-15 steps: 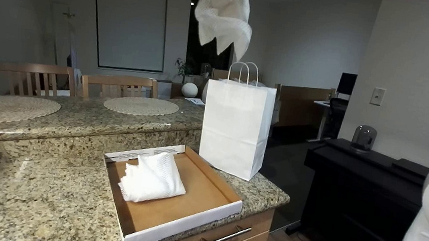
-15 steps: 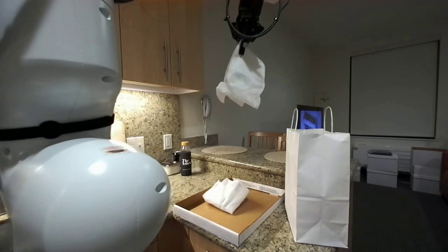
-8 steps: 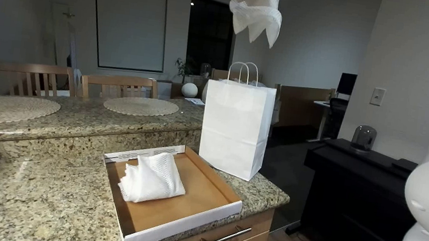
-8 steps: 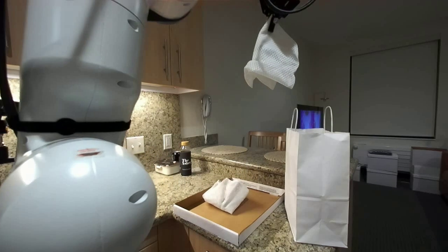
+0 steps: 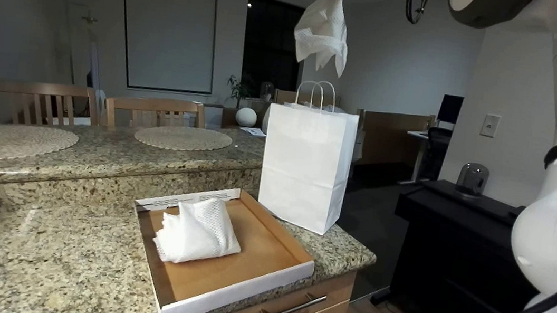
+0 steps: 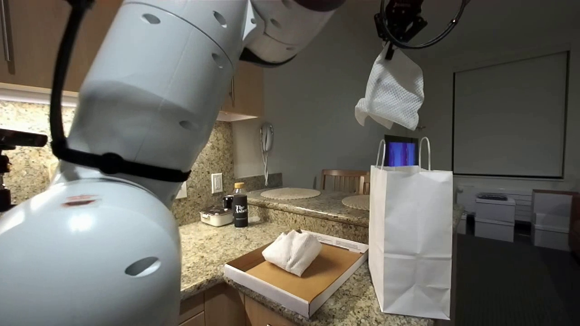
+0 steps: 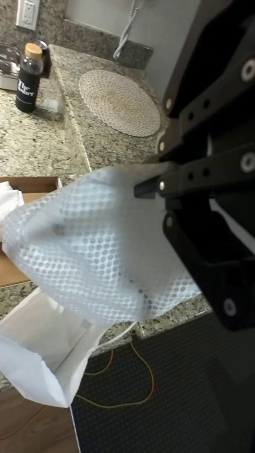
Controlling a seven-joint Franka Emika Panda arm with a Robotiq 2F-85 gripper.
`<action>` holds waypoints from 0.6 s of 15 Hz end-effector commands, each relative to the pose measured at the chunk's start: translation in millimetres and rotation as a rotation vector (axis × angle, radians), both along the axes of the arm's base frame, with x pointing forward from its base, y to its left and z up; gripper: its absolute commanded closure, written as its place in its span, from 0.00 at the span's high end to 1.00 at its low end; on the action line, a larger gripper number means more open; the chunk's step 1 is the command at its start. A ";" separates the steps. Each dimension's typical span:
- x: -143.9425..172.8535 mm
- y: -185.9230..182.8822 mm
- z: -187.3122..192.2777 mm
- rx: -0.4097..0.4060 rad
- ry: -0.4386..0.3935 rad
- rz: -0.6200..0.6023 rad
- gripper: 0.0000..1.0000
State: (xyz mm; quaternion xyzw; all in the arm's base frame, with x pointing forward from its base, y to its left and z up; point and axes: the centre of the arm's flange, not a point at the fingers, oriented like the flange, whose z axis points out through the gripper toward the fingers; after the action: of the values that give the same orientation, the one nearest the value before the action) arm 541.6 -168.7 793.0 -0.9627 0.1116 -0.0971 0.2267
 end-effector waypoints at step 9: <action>114.9 -48.7 -47.2 -0.050 0.057 -0.198 0.08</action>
State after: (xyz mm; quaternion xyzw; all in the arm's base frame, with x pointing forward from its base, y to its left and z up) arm 606.0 -203.7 726.3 -0.9558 0.1858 -0.0957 0.2070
